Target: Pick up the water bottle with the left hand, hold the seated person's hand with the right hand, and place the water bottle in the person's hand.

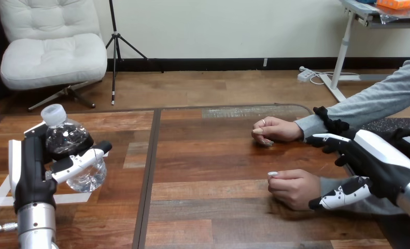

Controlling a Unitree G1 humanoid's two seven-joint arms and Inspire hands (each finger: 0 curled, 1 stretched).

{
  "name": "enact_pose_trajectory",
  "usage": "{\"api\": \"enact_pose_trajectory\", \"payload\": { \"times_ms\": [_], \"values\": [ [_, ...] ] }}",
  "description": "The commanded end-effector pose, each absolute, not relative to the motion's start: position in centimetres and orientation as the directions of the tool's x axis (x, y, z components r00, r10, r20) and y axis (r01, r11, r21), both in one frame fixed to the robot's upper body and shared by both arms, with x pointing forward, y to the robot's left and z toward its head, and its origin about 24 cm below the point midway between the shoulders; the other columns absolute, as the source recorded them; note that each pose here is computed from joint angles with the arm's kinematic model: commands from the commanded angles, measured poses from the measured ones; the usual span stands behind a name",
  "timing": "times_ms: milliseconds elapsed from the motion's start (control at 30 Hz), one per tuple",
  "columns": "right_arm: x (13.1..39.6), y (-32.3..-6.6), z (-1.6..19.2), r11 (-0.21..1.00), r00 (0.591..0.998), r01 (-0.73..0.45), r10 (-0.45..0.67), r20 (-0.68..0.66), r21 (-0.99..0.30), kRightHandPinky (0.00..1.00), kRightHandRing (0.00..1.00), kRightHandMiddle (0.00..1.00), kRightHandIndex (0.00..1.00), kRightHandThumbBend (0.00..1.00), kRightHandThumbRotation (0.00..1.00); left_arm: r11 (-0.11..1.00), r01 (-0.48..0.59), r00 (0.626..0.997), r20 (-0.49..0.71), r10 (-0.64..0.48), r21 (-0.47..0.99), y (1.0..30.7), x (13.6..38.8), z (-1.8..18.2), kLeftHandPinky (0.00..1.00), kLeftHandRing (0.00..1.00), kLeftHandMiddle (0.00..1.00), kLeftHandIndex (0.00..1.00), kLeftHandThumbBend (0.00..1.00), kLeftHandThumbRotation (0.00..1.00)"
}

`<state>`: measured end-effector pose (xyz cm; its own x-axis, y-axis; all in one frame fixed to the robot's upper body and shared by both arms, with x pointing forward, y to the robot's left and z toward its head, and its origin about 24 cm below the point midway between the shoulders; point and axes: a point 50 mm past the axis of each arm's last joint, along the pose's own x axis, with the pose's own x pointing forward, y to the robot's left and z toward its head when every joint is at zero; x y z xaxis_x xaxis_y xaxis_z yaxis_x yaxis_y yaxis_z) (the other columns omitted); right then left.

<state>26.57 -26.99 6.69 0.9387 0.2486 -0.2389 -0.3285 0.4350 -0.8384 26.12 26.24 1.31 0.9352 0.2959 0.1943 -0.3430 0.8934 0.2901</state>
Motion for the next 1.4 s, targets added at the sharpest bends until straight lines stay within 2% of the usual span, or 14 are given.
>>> {"api": "enact_pose_trajectory", "payload": {
  "times_ms": [0,567,1367],
  "values": [
    [28.4,-26.7,9.2,0.365,0.939,-0.291,0.284,-0.192,-0.884,0.73,0.85,0.87,0.87,1.00,0.19,0.896,-0.363,0.906,0.323,0.274,0.256,25.9,27.4,4.0,0.26,0.31,0.36,0.38,0.75,0.00],
    [29.2,-26.4,8.9,0.251,0.914,-0.340,0.313,-0.256,-0.906,0.75,0.84,0.86,0.83,1.00,0.19,0.902,-0.354,0.908,0.320,0.269,0.248,25.9,27.4,4.2,0.26,0.31,0.36,0.38,0.74,0.00],
    [30.4,-26.7,8.2,0.186,0.890,-0.411,0.295,-0.348,-0.892,0.76,0.83,0.85,0.82,1.00,0.18,0.901,-0.357,0.903,0.338,0.265,0.248,25.9,27.0,4.4,0.27,0.31,0.36,0.37,0.73,0.00]
  ]
}}
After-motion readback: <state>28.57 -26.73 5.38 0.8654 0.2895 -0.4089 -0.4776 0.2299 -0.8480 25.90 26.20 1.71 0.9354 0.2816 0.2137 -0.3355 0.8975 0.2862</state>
